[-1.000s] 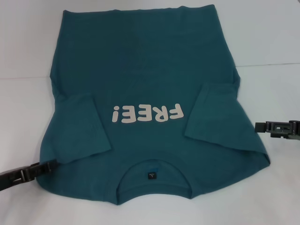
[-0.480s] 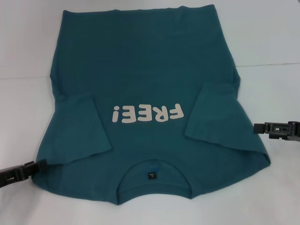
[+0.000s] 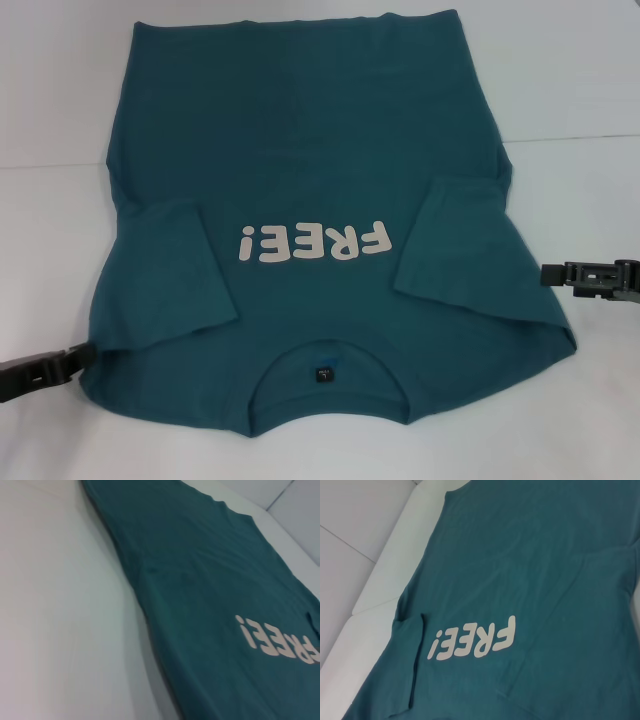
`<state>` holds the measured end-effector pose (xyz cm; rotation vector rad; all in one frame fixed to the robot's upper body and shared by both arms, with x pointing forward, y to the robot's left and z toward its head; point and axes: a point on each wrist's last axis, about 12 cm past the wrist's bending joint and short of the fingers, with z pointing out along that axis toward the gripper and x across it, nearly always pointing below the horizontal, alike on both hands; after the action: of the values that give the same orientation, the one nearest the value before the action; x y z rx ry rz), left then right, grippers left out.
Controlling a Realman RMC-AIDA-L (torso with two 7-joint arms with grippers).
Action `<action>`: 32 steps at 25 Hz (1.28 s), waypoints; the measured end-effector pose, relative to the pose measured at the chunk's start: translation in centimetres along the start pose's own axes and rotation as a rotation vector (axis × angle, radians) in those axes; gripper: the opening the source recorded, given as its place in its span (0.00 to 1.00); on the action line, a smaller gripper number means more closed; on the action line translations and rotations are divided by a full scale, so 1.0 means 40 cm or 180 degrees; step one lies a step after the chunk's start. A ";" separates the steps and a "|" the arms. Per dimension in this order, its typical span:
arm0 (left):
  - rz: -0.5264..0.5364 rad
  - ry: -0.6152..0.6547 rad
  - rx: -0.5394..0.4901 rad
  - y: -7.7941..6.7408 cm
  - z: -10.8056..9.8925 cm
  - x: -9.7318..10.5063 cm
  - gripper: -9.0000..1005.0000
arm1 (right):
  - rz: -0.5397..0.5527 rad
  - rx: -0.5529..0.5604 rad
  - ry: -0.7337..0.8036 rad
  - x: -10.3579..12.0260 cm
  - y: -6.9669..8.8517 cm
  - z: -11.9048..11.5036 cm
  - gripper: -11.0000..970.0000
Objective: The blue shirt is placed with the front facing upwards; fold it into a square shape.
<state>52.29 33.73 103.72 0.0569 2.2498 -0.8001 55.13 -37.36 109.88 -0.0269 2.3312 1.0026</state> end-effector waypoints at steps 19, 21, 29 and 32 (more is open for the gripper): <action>0.0051 -0.0026 0.0101 -0.013 -0.031 -0.035 0.01 | 0.0057 -0.0022 0.0005 -0.002 -0.001 -0.009 0.97; 0.0053 -0.0025 0.0099 -0.012 -0.032 -0.035 0.01 | 0.0090 -0.0014 0.0027 -0.004 -0.002 -0.015 0.97; 0.0039 -0.0011 0.0102 -0.011 -0.033 -0.034 0.01 | 0.0361 0.0324 0.0354 -0.049 -0.021 -0.072 0.98; 0.0008 -0.0021 0.0093 -0.010 -0.035 -0.037 0.01 | 0.0441 0.0417 0.0540 -0.076 -0.009 -0.075 0.98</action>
<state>52.38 34.47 105.64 0.0710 2.2317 -0.8308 56.20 -40.25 112.87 0.1068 2.5795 0.9430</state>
